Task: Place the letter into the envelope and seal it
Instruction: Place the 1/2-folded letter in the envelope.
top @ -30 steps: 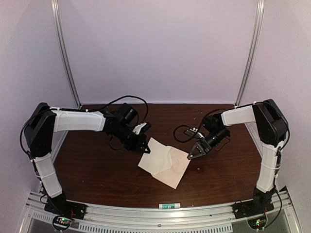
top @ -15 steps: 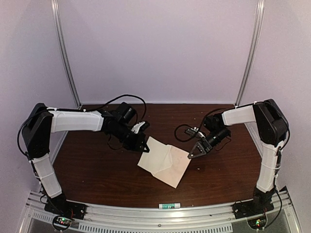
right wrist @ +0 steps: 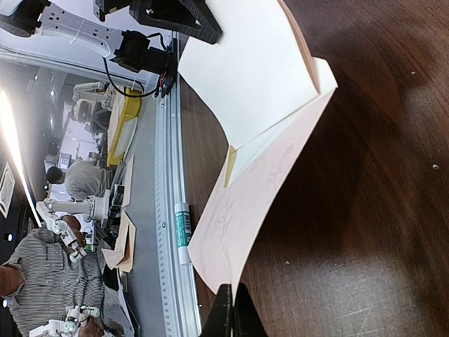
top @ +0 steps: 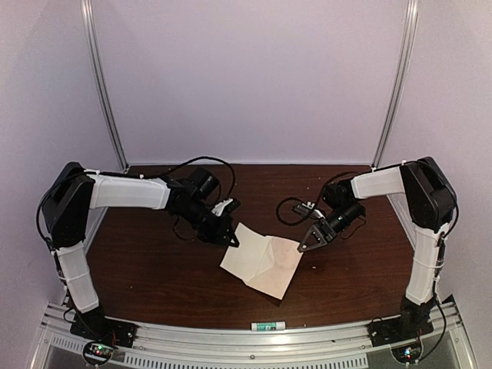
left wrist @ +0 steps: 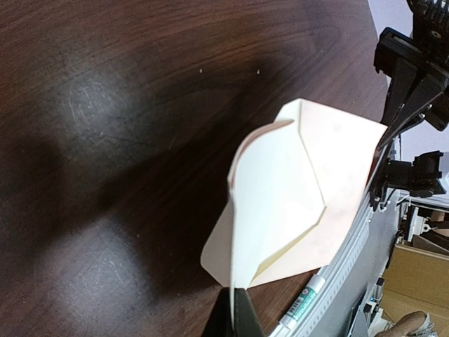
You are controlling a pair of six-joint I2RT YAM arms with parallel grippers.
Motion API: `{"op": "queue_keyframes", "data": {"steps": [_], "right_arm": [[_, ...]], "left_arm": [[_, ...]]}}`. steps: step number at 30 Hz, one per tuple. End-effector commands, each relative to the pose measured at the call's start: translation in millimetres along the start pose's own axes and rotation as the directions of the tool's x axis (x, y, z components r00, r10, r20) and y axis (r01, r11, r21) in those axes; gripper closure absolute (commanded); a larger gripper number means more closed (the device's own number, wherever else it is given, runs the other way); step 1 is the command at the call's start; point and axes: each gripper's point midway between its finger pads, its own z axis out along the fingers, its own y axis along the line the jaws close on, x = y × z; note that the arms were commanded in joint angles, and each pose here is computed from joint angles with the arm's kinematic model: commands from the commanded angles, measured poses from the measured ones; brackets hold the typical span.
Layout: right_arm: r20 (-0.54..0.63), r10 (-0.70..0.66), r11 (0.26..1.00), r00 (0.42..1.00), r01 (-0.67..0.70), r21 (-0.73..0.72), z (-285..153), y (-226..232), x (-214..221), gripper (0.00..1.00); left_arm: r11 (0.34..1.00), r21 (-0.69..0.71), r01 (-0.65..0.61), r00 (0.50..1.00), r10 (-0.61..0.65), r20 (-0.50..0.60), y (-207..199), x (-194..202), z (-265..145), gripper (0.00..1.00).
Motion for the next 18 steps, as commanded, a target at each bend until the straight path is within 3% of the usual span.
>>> {"op": "queue_keyframes", "data": {"steps": [1, 18], "right_arm": [[0.026, -0.022, 1.000, 0.999, 0.023, -0.014, -4, 5, -5, 0.99], [-0.042, 0.098, 0.992, 0.994, -0.094, 0.085, 5, -34, 16, 0.99]], "left_arm": [[0.997, 0.077, -0.007, 1.000, 0.008, -0.006, -14, -7, 0, 1.00], [0.987, 0.156, 0.034, 0.997, -0.023, -0.067, -8, 3, 24, 1.00]]}}
